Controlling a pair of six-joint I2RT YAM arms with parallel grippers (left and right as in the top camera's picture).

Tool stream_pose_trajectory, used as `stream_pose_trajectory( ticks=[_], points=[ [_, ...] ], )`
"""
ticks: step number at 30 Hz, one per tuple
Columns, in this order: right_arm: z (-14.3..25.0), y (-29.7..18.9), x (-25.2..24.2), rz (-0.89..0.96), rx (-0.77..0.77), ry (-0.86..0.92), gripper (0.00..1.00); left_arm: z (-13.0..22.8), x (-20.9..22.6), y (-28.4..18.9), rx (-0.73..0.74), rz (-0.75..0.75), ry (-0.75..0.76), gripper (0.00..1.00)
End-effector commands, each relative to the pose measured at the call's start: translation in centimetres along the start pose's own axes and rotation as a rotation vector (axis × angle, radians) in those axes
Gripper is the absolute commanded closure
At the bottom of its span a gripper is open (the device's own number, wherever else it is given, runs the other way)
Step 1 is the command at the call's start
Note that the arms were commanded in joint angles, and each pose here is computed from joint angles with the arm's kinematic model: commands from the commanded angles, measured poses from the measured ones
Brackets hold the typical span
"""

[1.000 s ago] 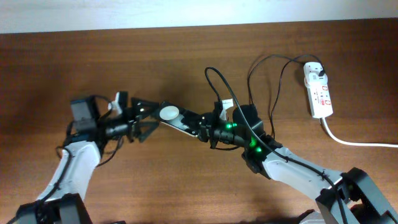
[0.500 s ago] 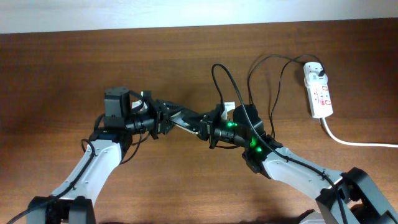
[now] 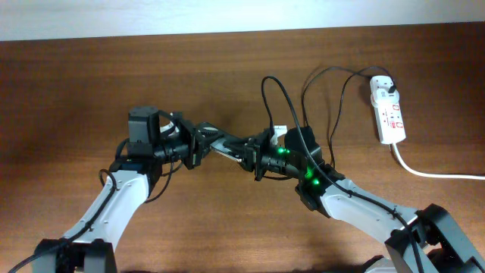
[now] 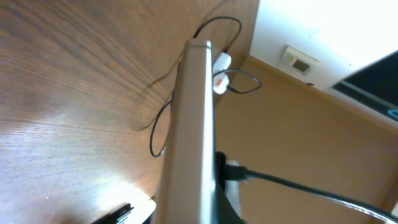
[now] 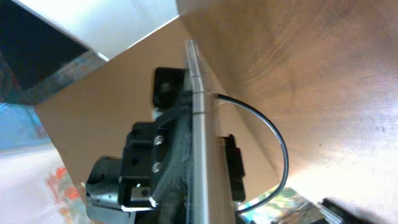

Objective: Plug charger to phone and switch on socket

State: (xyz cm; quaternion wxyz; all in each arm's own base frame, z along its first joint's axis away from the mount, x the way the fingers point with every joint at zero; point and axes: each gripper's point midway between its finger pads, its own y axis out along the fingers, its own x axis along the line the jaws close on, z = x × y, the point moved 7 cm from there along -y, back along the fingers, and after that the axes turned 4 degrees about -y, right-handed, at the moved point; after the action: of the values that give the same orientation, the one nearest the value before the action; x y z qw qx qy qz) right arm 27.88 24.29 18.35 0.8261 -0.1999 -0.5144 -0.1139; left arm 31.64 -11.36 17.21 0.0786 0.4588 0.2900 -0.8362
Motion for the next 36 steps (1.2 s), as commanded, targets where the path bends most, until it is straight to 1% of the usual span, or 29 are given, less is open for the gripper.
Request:
stream_pose_trajectory(
  ticks=[1, 3, 6, 9, 10, 11, 12, 14, 15, 16, 18, 20, 21, 24, 25, 26, 27, 28, 29, 30, 32, 34, 36],
  points=[
    [1.2, -0.2, 0.5, -0.004, 0.055, -0.058, 0.71, -0.5, -0.3, -0.1, -0.052, 0.002, -0.006, 1.00],
    [1.0, -0.3, -0.1, 0.028, 0.045, -0.036, 0.67, -0.8, -0.2, -0.1, -0.082, -0.001, -0.005, 1.00],
    [0.5, -0.3, -1.4, 0.095, 0.014, 0.005, 0.63, -1.8, -0.1, -0.3, -0.178, -0.009, -0.003, 1.00],
    [-0.1, -0.4, -2.4, 0.145, -0.029, -0.100, 0.61, -3.5, -0.2, -1.8, -0.247, 0.012, -0.031, 1.00],
    [-0.2, -0.5, -2.7, 0.160, -0.031, -0.147, 0.58, -4.1, -0.2, -2.4, -0.263, 0.021, -0.042, 1.00],
    [-0.4, -0.5, -2.9, 0.171, -0.042, -0.210, 0.53, -4.6, -0.2, -3.0, -0.277, 0.029, -0.041, 1.00],
    [-0.6, -0.5, -3.1, 0.185, -0.047, -0.279, 0.45, -5.0, -0.1, -3.4, -0.290, 0.033, -0.029, 1.00],
    [-0.9, -0.7, -4.0, 0.240, -0.043, -0.447, 0.34, -5.7, -0.1, -4.5, -0.301, 0.034, 0.076, 1.00],
    [-1.1, -1.0, -4.7, 0.288, -0.038, -0.533, 0.31, -5.8, -0.1, -4.8, -0.282, 0.036, 0.155, 1.00],
    [-1.2, -1.1, -5.2, 0.315, -0.038, -0.557, 0.27, -5.6, -0.2, -5.0, -0.254, 0.040, 0.228, 1.00],
    [-1.2, -1.3, -5.8, 0.356, -0.019, -0.629, 0.01, -4.7, -0.4, -5.0, -0.160, 0.064, 0.369, 1.00],
    [-1.3, -1.5, -6.4, 0.392, -0.006, -0.685, 0.01, -3.9, -0.4, -4.9, -0.095, 0.081, 0.423, 1.00],
    [-1.6, -1.7, -6.7, 0.419, -0.022, -0.695, 0.01, -3.8, -0.2, -4.9, -0.082, 0.077, 0.424, 1.00],
    [-3.2, -2.8, -8.1, 0.558, -0.159, -0.678, 0.01, -3.4, 1.3, -4.8, -0.052, 0.018, 0.420, 1.00],
    [-3.6, -3.2, -8.7, 0.616, -0.178, -0.709, 0.01, -3.2, 1.8, -4.8, -0.041, 0.000, 0.417, 1.00],
    [-3.6, -3.4, -9.0, 0.645, -0.153, -0.777, 0.01, -3.1, 2.2, -4.7, -0.031, -0.016, 0.414, 1.00],
    [-3.5, -3.6, -9.3, 0.672, -0.136, -0.795, 0.00, -2.9, 2.6, -4.7, -0.020, -0.032, 0.421, 1.00],
    [-3.5, -3.8, -9.5, 0.691, -0.129, -0.784, 0.07, -2.8, 2.9, -4.7, -0.012, -0.043, 0.425, 1.00],
    [-3.2, -3.8, -9.1, 0.699, -0.114, -0.773, 0.19, -2.6, 3.3, -4.8, -0.002, -0.056, 0.434, 1.00],
    [-2.9, -3.7, -8.3, 0.697, -0.097, -0.765, 0.21, -2.5, 3.5, -4.8, 0.004, -0.064, 0.438, 1.00],
    [-2.3, -3.5, -5.7, 0.693, -0.100, -0.770, 0.21, -2.4, 3.6, -4.8, 0.010, -0.071, 0.444, 1.00],
    [-1.9, -3.5, -2.0, 0.717, -0.150, -0.783, 0.21, -2.6, 3.7, -4.8, -0.001, -0.079, 0.445, 1.00],
    [-2.1, -4.5, 1.6, 0.801, -0.282, -0.807, 0.20, -2.6, 3.7, -4.8, -0.006, -0.083, 0.445, 1.00]
  ],
)
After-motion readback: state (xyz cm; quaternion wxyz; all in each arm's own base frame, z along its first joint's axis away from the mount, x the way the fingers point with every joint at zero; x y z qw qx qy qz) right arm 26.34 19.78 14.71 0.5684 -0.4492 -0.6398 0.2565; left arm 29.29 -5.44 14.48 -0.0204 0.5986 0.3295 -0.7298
